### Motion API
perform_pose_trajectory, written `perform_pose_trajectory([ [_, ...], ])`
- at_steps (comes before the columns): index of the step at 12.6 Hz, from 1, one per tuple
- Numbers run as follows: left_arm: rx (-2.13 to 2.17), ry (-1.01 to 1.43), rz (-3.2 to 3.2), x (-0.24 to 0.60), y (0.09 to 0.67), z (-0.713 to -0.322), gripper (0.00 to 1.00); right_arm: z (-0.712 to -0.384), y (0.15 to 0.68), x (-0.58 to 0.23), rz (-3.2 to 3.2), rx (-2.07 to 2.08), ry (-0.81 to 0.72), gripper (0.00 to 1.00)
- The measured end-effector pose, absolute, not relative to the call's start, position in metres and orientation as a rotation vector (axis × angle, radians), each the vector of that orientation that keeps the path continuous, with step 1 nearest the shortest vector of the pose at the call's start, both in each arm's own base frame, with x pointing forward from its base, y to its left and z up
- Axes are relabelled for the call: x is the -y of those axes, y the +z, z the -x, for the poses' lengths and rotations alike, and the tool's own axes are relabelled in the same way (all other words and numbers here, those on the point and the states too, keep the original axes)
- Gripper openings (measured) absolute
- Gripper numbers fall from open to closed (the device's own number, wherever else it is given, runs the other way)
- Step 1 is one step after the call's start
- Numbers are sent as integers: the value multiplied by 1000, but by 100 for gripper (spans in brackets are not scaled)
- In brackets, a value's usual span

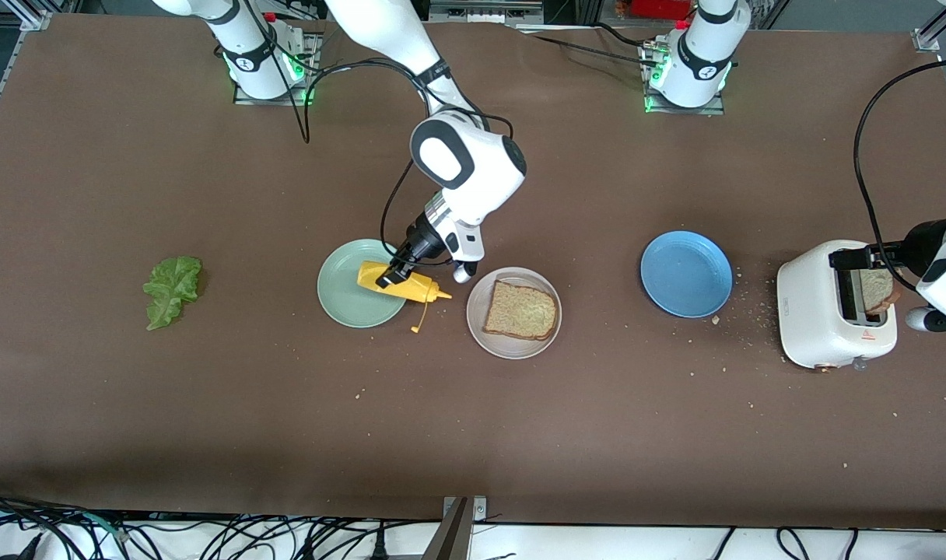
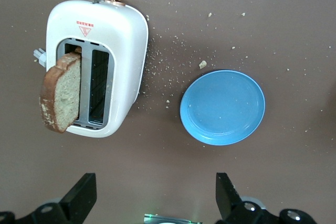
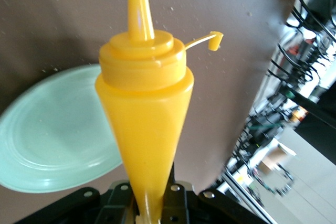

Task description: Make sandwich in beige plate with both arms

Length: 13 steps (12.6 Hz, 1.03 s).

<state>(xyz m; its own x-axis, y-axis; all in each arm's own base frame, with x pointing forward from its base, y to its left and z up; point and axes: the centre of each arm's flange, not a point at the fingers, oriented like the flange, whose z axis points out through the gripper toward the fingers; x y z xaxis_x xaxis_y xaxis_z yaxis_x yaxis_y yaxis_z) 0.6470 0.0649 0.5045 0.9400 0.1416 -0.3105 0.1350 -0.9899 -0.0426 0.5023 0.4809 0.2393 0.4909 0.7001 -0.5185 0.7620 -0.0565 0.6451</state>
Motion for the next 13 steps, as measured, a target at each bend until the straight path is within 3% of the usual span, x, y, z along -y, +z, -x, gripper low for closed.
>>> perform_pose_trajectory([
  [4, 219, 495, 3074, -65, 504, -647, 100, -478, 215, -508, -1707, -1120, -38, 18],
  [13, 219, 495, 3074, -65, 504, -647, 100, -483, 206, -519, -1722, -1083, 42, 18],
])
